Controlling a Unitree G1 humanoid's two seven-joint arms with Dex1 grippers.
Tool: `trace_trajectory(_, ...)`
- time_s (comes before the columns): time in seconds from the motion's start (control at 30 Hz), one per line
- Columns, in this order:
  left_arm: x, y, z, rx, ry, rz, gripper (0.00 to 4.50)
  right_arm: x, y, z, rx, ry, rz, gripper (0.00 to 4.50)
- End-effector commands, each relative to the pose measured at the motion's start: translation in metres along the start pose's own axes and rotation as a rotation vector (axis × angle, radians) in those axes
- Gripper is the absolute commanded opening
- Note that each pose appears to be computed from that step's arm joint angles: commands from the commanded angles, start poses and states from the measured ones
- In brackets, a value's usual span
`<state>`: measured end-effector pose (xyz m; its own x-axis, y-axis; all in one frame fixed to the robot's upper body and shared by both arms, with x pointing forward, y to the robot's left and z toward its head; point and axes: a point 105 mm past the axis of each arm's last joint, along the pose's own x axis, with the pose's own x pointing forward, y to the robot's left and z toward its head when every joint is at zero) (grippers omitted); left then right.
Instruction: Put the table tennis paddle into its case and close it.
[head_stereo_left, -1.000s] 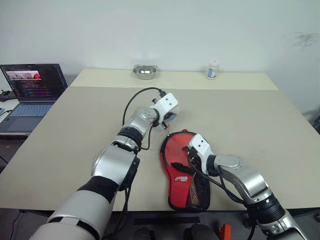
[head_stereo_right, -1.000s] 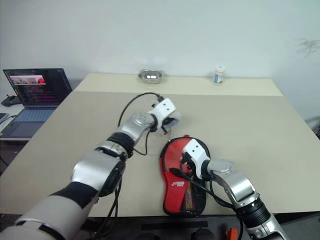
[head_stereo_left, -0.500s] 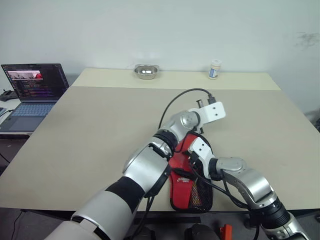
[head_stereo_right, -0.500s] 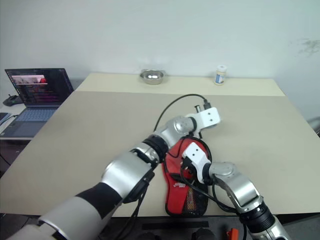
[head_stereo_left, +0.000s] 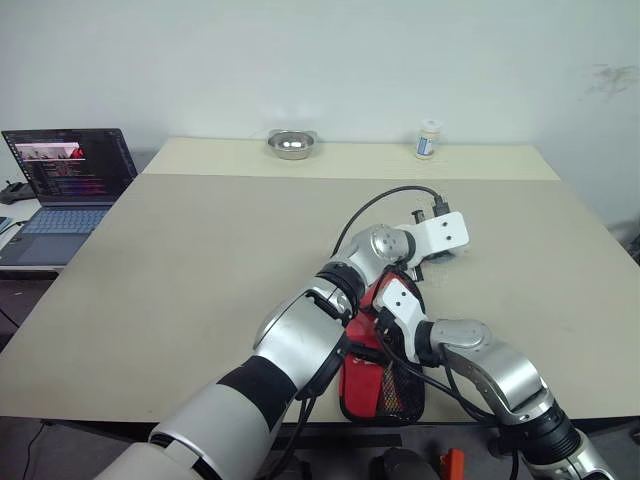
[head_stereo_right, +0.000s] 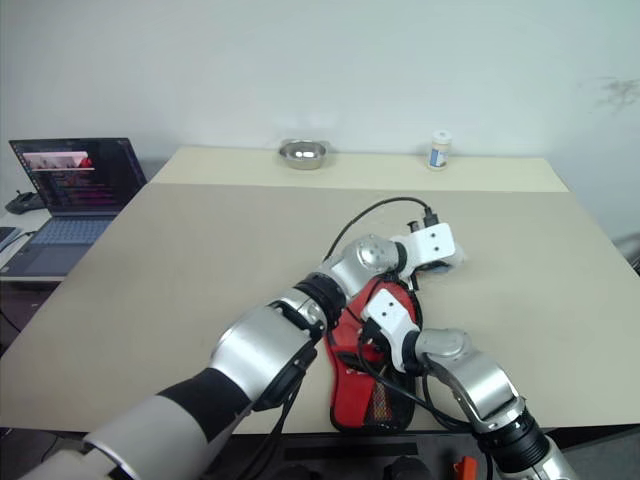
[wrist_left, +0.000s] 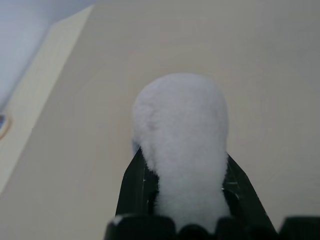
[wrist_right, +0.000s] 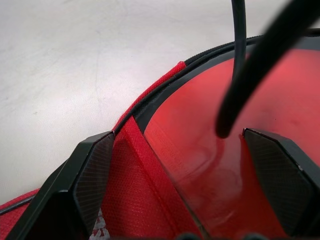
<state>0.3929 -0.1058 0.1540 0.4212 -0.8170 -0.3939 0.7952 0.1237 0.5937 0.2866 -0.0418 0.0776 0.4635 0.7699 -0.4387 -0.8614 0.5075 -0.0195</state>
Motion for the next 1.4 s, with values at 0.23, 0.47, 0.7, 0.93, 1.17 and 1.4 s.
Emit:
trace_trajectory(0.23, 0.015, -0.04, 0.04, 0.024, -0.152, -0.184, 3.94, 0.011, 0.008, -0.053, 0.12, 0.198, 0.042, 4.5)
trace_trajectory(0.47, 0.005, -0.007, 0.026, -0.097, -0.134, -0.038, 4.43, 0.009, 0.001, -0.052, 0.111, 0.201, 0.03, 4.5)
trace_trajectory(0.7, -0.026, 0.037, 0.005, -0.195, -0.135, 0.085, 4.43, 0.006, -0.003, -0.038, 0.092, 0.16, 0.019, 4.5)
trace_trajectory(0.93, -0.065, 0.078, -0.019, -0.302, -0.145, 0.21, 4.43, -0.009, -0.002, 0.009, 0.048, 0.037, 0.026, 4.5)
trace_trajectory(1.17, -0.097, 0.088, -0.046, -0.426, -0.192, 0.209, 4.43, -0.037, 0.006, 0.041, 0.002, -0.03, 0.02, 4.5)
trace_trajectory(1.4, -0.108, 0.051, -0.062, -0.439, -0.255, -0.043, 4.43, -0.073, 0.02, 0.07, -0.046, -0.118, 0.042, 4.5)
